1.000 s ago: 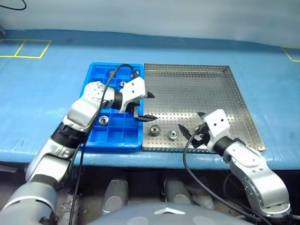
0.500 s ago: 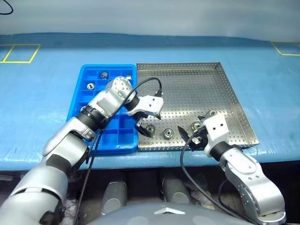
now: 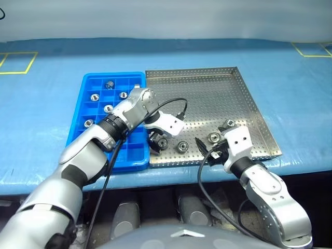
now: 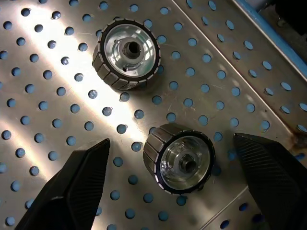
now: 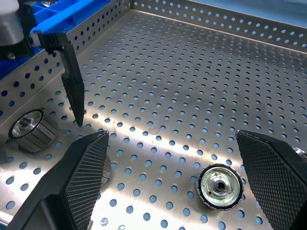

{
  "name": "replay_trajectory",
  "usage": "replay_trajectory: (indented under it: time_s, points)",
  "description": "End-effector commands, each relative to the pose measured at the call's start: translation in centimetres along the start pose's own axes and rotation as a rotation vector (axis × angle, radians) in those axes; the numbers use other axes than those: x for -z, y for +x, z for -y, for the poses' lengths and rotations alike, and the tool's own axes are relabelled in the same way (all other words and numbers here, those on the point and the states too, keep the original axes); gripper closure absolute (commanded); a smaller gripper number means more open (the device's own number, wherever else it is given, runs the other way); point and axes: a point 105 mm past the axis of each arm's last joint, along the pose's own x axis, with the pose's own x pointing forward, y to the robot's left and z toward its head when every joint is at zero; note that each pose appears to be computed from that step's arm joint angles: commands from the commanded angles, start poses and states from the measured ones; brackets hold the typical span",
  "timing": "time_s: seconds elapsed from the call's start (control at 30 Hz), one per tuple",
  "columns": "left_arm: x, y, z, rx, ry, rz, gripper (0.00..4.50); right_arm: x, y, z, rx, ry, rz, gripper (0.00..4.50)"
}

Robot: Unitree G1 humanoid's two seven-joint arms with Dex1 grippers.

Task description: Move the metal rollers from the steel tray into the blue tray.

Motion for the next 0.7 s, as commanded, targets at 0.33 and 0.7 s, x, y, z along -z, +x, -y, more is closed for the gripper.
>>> replay_trajectory:
  time_s: [0.33, 0.7]
  points:
    - [-1.4, -1.4, -1.7, -0.109, -0.001, 0.069, 2.61, -1.3, 0.1, -0.2, -0.001, -0.012, 0.062, 0.0]
    - [-0.1, -9.0, -4.8, -0.891, -0.395, 0.493, 2.61, -1.8, 1.3, -1.5, -0.096, -0.028, 0.071, 0.0]
